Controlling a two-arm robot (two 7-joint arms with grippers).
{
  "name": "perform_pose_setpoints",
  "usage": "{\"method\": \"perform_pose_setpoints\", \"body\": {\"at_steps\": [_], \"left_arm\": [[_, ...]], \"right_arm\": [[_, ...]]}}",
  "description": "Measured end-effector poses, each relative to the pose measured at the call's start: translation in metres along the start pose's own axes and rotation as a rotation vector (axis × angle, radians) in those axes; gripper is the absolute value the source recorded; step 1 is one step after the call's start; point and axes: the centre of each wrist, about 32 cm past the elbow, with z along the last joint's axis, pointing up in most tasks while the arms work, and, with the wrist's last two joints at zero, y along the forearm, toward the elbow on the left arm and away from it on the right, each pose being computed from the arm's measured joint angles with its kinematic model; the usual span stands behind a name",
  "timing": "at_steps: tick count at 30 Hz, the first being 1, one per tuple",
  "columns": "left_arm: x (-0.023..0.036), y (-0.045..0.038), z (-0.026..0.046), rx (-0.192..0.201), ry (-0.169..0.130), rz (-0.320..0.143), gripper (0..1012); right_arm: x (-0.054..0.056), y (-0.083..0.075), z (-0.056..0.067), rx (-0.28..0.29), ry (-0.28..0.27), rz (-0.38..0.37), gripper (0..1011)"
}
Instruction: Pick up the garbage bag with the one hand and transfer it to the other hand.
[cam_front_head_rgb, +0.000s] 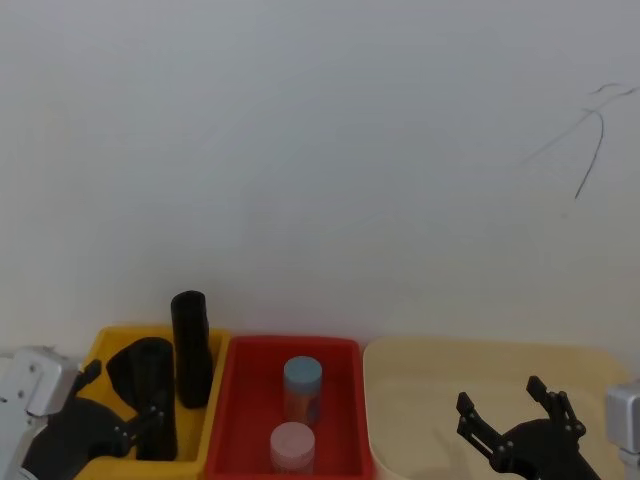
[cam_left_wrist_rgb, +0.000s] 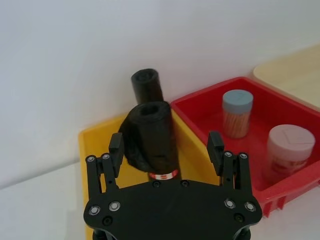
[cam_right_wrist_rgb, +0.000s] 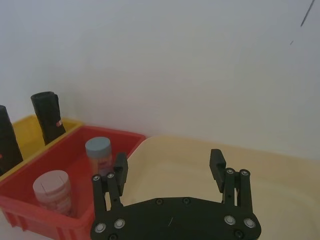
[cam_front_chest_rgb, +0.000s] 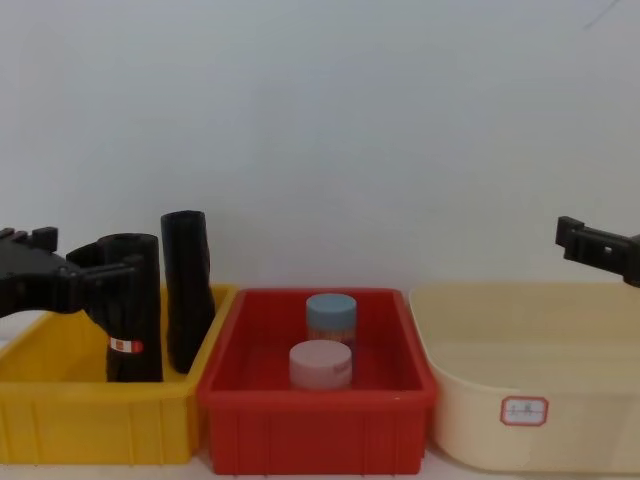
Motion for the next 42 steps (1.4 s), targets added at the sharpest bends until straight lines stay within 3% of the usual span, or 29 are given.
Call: {"method": "perform_pose_setpoints", "body": {"at_steps": [10,21,31,42], "left_arm": [[0.0095,-0.0049,-0.0012,0.036,0.019,0.011,1001],[0.0128,-0.0092,-0.0036,0.068,0.044,0.031,1001],[0.0136,-0.0128,-0.0047,0.086,0.055,0.055,1001],[0.0095,-0.0191,-0.0028,0.087,0.061,0.050,1001]], "right_arm": [[0.000,0.000,0.000,0.000,0.000,0.000,1000],[0.000,0.000,0.000,0.000,0.000,0.000,1000],[0.000,0.000,0.000,0.000,0.000,0.000,1000],[0.000,0.000,0.000,0.000,0.000,0.000,1000]]}}
